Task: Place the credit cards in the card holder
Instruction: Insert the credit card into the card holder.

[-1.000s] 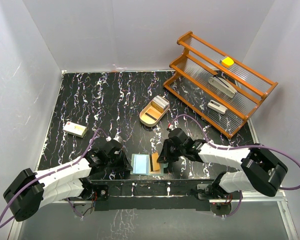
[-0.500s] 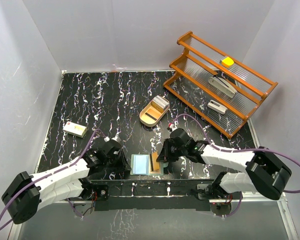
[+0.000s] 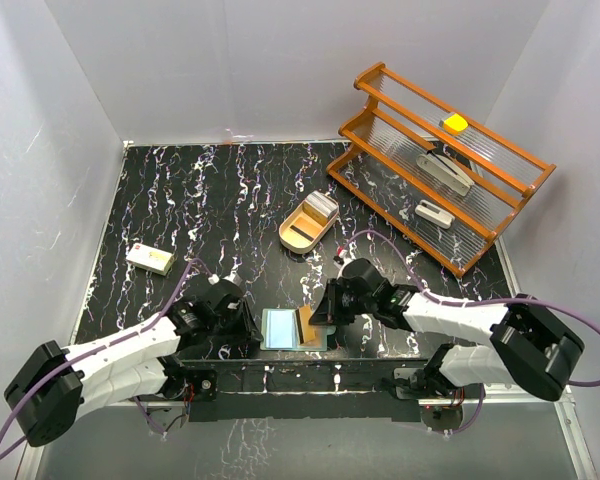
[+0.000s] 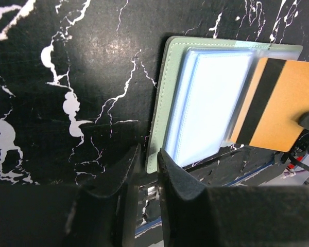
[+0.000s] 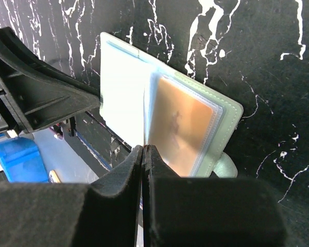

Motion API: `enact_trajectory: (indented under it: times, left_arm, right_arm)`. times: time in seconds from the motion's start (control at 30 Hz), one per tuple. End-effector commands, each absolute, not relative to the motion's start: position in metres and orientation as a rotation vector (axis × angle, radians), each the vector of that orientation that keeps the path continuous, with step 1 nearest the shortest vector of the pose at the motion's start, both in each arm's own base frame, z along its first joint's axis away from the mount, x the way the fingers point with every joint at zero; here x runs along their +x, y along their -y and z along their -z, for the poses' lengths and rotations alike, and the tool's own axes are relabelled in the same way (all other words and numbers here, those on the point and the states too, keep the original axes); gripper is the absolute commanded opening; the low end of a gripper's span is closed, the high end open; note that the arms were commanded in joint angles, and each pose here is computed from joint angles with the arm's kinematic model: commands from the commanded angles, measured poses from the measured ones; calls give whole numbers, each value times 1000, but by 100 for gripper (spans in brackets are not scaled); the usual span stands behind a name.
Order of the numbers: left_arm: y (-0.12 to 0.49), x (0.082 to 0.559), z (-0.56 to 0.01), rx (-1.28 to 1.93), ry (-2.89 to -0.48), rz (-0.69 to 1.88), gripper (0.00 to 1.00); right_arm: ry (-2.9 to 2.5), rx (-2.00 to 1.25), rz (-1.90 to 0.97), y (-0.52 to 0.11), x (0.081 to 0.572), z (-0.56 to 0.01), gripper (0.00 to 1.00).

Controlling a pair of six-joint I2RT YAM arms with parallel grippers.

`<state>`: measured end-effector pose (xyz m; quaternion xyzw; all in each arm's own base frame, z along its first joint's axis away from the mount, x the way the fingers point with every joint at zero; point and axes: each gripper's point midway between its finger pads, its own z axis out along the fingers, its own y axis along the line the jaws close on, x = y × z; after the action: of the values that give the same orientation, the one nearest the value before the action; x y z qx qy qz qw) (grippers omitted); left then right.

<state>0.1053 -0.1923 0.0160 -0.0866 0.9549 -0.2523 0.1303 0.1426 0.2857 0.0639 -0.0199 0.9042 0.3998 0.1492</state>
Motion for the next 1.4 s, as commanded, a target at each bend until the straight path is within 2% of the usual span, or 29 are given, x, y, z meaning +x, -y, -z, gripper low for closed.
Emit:
enact_trajectory:
  times: [0.0, 0.13, 0.33, 1.37]
  left_arm:
    - [197, 102, -14, -249, -2781, 767, 16]
    - [194, 98, -9, -272, -2794, 764, 9]
    - [192, 97, -8, -292, -2781, 782, 5]
    - [198, 89, -10, -333, -2779, 883, 8]
  right_arm:
    - [-2544, -57, -1219, -294, 147, -66, 0]
    - [-2564, -42, -1219, -293, 144, -56, 0]
    - [-2584, -66, -1237, -293, 139, -46, 0]
    - [-2539, 17, -1192, -295, 155, -47, 0]
